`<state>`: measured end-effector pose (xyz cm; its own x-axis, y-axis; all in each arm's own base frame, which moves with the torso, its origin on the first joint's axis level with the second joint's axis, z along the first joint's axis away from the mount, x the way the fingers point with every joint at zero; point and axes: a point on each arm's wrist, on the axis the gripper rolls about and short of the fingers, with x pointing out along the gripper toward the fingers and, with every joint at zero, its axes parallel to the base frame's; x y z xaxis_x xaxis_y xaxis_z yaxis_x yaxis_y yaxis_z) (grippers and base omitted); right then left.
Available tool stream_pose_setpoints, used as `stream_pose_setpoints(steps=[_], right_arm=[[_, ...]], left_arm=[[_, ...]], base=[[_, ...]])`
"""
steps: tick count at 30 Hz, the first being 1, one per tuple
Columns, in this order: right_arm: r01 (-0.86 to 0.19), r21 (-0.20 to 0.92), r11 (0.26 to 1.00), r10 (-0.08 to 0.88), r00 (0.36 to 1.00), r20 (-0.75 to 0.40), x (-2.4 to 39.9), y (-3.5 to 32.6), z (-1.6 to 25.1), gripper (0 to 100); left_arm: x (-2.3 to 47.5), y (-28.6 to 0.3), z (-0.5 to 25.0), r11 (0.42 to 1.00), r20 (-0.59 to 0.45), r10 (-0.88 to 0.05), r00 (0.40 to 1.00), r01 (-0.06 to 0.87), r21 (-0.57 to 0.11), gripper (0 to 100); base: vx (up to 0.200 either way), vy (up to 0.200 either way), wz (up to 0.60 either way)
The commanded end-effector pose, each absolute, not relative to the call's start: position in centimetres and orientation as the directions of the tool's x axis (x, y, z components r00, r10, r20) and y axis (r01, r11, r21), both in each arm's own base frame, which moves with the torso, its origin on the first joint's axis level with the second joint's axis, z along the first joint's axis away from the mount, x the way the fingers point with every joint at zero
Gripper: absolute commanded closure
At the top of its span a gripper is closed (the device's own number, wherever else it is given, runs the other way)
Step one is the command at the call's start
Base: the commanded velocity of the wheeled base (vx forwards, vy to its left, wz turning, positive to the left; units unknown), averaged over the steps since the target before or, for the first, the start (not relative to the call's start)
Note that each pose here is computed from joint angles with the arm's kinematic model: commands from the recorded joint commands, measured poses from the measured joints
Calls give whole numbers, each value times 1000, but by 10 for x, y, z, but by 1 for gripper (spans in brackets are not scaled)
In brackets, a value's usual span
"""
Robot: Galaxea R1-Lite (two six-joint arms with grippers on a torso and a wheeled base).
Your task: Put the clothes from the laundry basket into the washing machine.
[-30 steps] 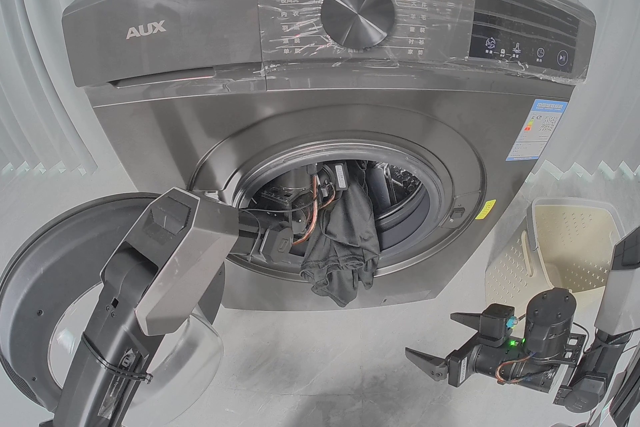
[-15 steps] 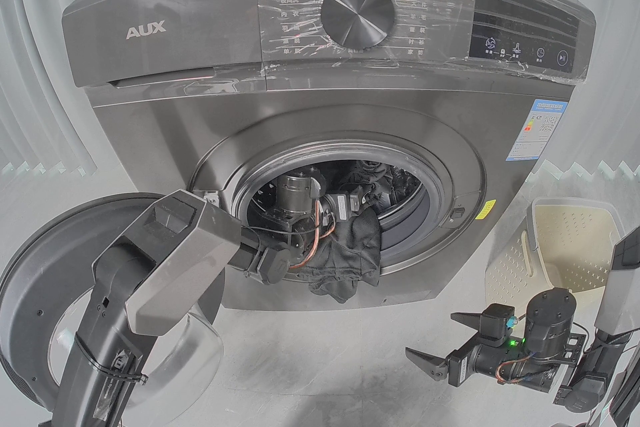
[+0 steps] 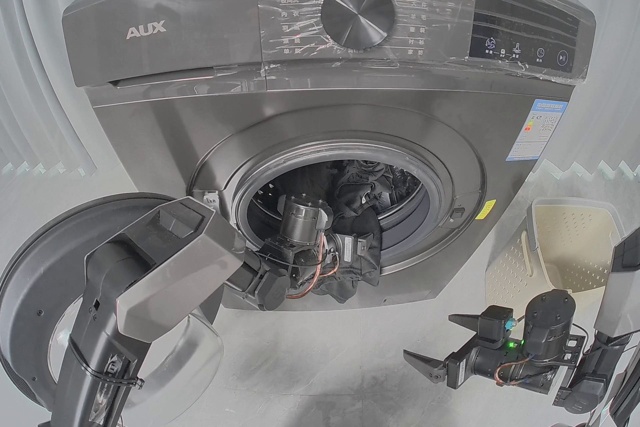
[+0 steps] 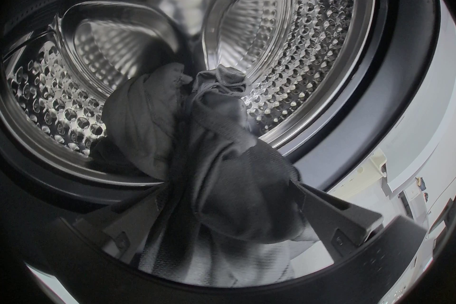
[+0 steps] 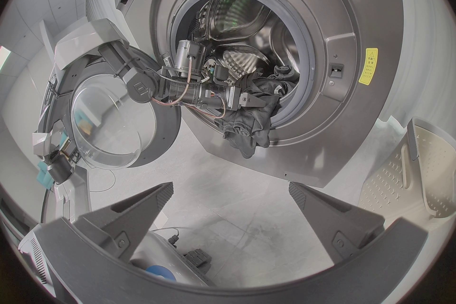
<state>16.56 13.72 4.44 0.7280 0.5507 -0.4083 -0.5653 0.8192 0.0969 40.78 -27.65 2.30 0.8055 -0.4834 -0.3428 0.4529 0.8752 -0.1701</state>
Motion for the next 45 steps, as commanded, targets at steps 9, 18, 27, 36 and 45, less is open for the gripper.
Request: stream_pose_setpoints(steps=[9,18,27,36,45], right_arm=[[-590,97,801,573,710,-409,159,140,45,0],[-591,98,801,574,712,-403,160,140,46,0],[-589,99,802,574,714,-402,160,140,46,0],[-586,98,804,569,713,-409,159,139,46,0],[-585,98,805,568,714,-409,159,138,46,0]], left_arm=[[426,-284,20,883,-284,-469,837,436,-174,100],[471,-279,73,918,-2,-346,938,338,-210,100],[479,-279,81,917,65,-326,943,332,-221,100],[453,-295,70,906,-30,-384,923,370,-203,0],[420,-301,39,887,-193,-459,867,434,-159,0]], base=[[0,0,0],[0,0,0],[0,0,0],[0,0,0],[0,0,0]])
